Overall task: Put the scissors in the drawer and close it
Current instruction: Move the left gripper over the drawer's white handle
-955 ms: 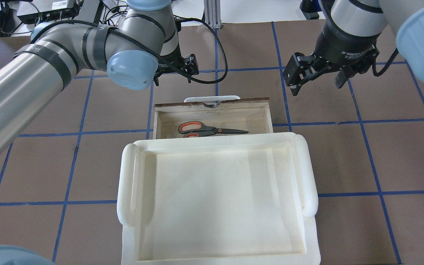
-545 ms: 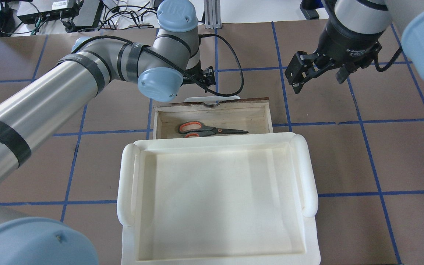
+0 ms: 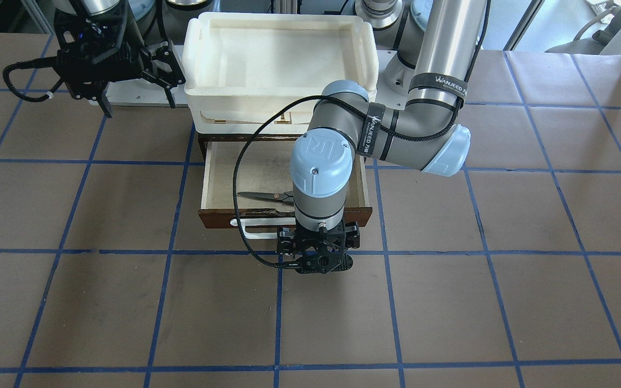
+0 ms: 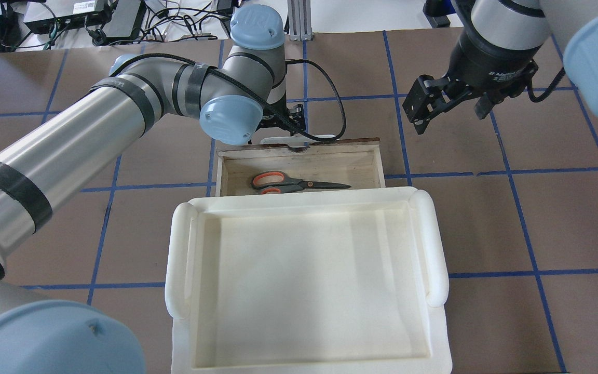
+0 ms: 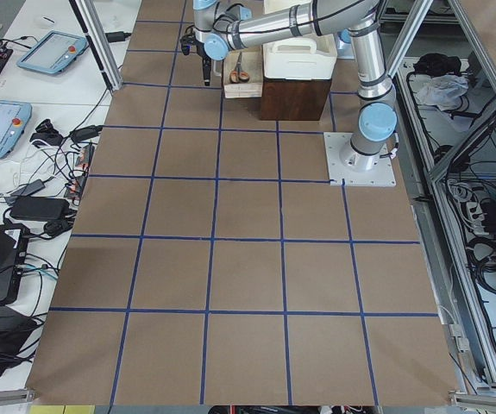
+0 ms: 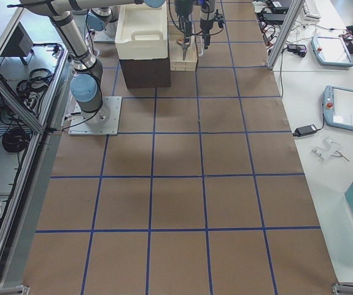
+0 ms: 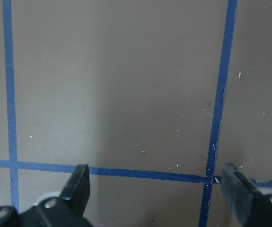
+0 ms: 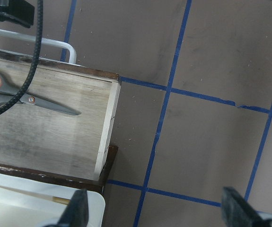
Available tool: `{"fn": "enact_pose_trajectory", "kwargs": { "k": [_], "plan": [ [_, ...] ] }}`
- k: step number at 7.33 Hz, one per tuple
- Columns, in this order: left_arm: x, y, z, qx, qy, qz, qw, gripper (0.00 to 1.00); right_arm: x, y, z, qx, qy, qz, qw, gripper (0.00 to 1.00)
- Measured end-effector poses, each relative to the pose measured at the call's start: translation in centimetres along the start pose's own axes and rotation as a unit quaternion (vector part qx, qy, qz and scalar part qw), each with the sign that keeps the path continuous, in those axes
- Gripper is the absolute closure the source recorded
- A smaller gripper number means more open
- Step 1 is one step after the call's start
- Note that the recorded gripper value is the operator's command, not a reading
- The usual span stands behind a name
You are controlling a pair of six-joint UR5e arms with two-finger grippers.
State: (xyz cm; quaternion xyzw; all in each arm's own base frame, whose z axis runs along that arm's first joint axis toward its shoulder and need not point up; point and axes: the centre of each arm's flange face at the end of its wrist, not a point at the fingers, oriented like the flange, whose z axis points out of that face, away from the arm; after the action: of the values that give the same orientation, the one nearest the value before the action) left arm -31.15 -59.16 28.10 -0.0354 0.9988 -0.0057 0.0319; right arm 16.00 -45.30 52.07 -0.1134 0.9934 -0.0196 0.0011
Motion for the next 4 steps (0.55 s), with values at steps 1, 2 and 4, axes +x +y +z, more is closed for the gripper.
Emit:
{"fn": "enact_pose_trajectory", "kwargs": {
  "k": [1,2,4],
  "plan": [
    [-0.1,0.3,-0.8,-0.01,-0.002,0.001,1.0,0.0,0.1,0.0,0.1,-0.003,0.001,0.001,1.0,0.0],
    [-0.2,0.4,-1.4,-0.016,-0.004,0.002,0.9999,0.0,0.1,0.0,0.1,-0.004,0.001,0.001,1.0,0.0],
    [-0.1,0.7,-2.2,-0.026,0.002,0.002,0.9997,0.0,0.1,0.0,0.1,-0.004,0.001,0.0,1.0,0.0]
  ]
}}
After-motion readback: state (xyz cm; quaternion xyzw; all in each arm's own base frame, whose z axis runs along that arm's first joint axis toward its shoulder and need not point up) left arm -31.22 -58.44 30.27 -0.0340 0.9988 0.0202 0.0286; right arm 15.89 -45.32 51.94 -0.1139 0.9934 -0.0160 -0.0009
